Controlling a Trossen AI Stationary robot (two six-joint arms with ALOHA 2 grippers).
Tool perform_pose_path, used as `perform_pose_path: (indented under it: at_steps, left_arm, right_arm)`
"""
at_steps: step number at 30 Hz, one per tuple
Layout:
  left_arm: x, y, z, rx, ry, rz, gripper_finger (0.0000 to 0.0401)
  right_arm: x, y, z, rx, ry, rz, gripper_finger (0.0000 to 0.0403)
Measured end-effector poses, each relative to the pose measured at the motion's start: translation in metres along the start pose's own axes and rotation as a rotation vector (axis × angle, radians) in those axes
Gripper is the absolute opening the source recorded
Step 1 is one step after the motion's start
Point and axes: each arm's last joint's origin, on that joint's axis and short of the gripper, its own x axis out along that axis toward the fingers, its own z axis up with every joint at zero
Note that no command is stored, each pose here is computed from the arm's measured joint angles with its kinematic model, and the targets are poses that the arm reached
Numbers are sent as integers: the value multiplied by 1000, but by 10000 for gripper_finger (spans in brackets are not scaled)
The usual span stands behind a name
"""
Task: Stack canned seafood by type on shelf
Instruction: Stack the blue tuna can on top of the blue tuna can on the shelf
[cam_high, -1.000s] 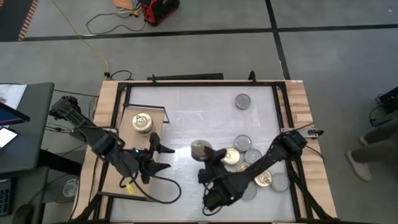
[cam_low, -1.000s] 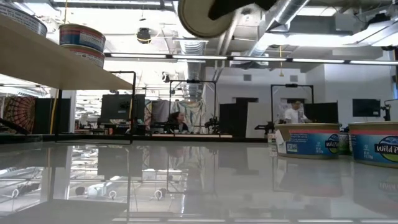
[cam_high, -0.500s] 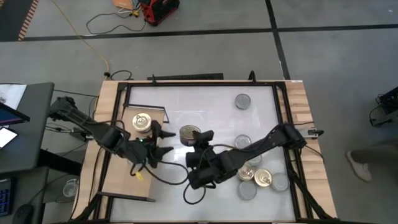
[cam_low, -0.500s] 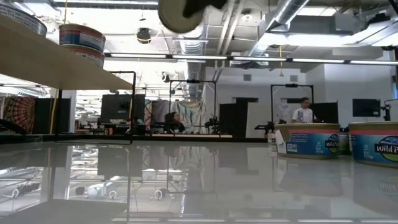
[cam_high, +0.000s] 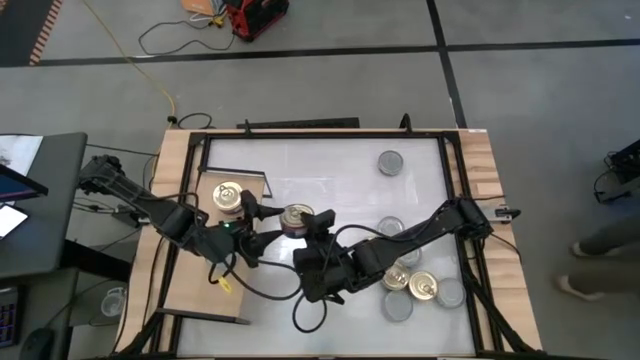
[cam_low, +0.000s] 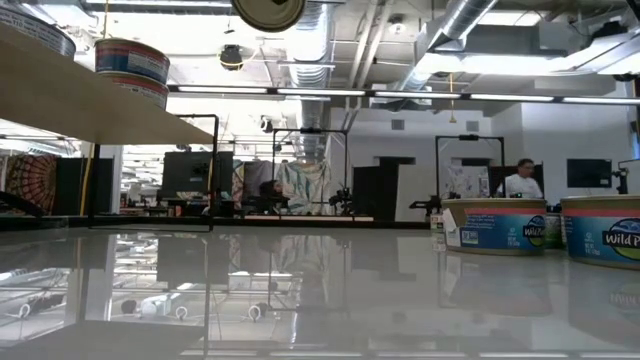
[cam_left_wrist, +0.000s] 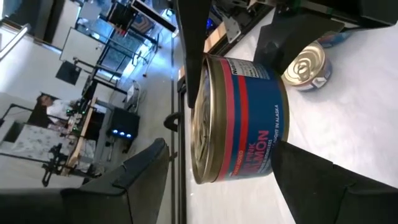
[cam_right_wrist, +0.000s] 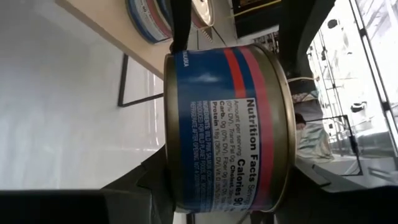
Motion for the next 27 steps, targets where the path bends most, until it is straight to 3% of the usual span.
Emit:
perform_pose_path:
  at_steps: [5, 14, 18, 27]
  left_arm:
    - [-1, -1, 0, 3, 1, -10, 274]
    - [-9, -6, 0, 44, 15, 12, 327]
    - [-18, -5, 4, 74, 31, 77, 331]
    - [-25, -8, 8, 65, -22, 9, 332]
  right_arm:
    - [2, -1, 1, -4, -2, -4, 224]
    - [2, -1, 3, 9, -9, -12, 223]
    - [2, -1, 2, -2, -7, -11, 223]
    - [-1, -5, 12, 40, -57, -27, 223]
